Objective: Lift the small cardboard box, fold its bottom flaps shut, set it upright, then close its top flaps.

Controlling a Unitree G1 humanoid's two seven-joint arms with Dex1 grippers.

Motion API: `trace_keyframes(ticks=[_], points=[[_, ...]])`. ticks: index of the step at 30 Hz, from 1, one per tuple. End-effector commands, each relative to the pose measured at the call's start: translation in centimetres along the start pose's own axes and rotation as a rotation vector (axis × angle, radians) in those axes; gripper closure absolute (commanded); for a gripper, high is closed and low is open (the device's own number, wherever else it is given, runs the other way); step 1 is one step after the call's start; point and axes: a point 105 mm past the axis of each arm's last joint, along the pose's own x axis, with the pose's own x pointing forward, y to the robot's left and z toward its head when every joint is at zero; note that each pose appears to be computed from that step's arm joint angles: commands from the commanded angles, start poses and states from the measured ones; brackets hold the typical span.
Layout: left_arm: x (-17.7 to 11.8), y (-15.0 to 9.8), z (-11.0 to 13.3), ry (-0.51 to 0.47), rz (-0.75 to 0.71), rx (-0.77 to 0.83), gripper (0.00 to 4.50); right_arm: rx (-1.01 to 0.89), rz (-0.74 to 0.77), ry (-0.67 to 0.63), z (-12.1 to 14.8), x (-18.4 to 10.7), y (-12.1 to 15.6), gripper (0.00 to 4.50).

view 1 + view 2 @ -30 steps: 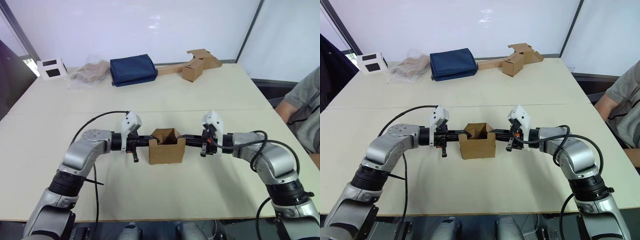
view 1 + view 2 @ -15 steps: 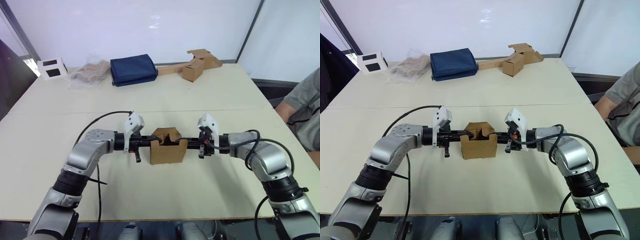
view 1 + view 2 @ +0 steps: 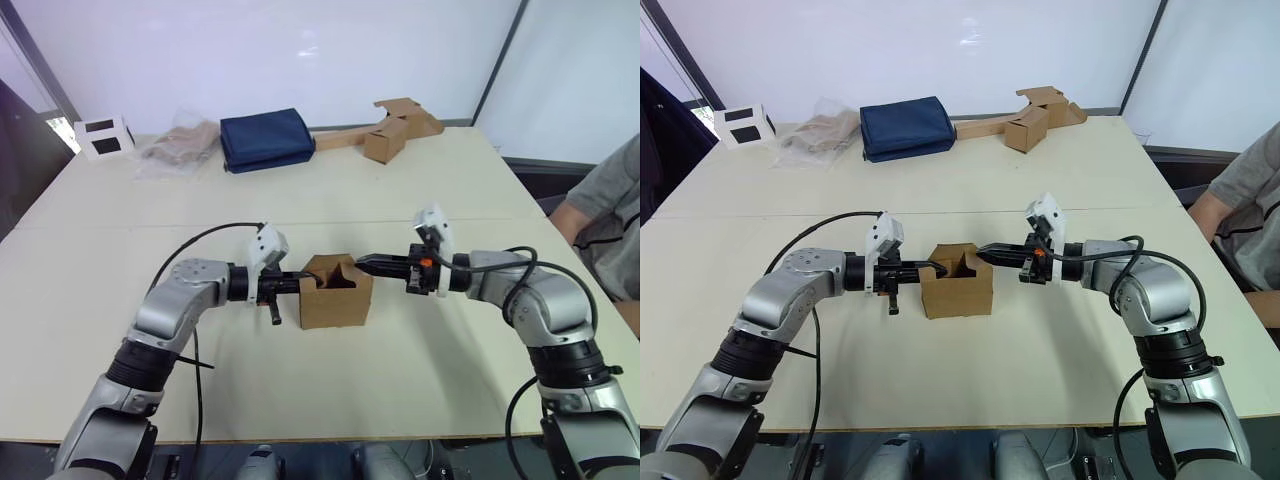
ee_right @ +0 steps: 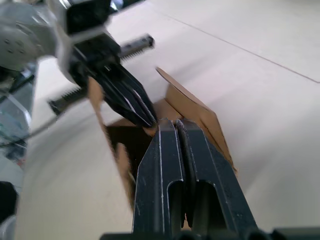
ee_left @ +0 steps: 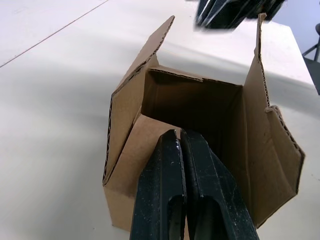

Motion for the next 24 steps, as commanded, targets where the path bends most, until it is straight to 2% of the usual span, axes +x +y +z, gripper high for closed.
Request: trace_keyframes(ticks=[1,8,13,19,24], points=[[-0.3,-0.2,1.2,-0.019,-0.015,0.042,4.42,-0.062,0.0,0.025,-0.3,0.4,-0.2,4.5],[-0.9,0.1,1.8,-0.023,-0.006,0.054,4.42,-0.072,0.031,0.032,-0.6,0.8,0.3,4.5],[-2.2,1.0,3.1,-0.031,0.014,0.067,4.42,-0.072,0.032,0.022,-0.2,0.2,0.8,4.5],[-3.4,1.5,5.2,-0.098,0.013,0.038,4.42,-0.064,0.006,0.002,0.1,-0.7,1.1,4.5],[-3.9,3.7,4.1,-0.026,0.097,0.085,4.42,-0.066,-0.042,-0.078,2.4,-2.1,1.0,4.5]])
